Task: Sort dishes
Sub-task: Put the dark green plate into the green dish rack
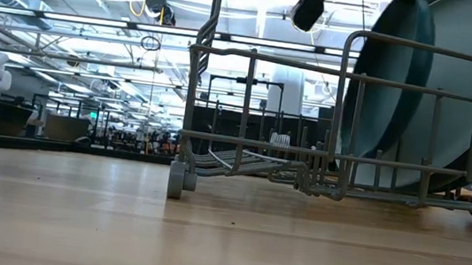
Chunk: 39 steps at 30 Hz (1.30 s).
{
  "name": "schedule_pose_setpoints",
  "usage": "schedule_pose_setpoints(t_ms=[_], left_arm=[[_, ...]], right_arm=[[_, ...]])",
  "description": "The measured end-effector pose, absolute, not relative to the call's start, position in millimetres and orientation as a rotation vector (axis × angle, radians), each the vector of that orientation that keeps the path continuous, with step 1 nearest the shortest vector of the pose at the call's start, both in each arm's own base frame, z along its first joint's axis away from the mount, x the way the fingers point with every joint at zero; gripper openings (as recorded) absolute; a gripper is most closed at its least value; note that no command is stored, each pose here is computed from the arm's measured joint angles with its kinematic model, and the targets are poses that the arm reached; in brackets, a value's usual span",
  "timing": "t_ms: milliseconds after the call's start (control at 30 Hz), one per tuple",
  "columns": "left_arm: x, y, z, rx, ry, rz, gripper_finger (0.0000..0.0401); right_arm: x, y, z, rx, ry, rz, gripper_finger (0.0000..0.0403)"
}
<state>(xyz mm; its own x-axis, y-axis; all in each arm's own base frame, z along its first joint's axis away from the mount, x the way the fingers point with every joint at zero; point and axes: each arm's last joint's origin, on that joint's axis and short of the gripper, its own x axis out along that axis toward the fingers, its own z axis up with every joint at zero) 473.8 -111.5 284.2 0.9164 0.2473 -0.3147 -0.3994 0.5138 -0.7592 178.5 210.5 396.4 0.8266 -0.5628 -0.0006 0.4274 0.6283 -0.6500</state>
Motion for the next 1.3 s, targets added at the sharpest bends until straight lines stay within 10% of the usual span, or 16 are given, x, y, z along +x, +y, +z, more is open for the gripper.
schedule_pose_setpoints(t_ms=[500,1300], left_arm=[[464,-116,285,-0.970,0.059,0.612,0.0000],[463,-130,276,-1.005,-0.189,0.437,0.0000]], right_arm=[[178,211,396,-0.686,0.212,-0.572,0.0253],[178,211,396,-0.681,0.210,-0.572,0.0253]])
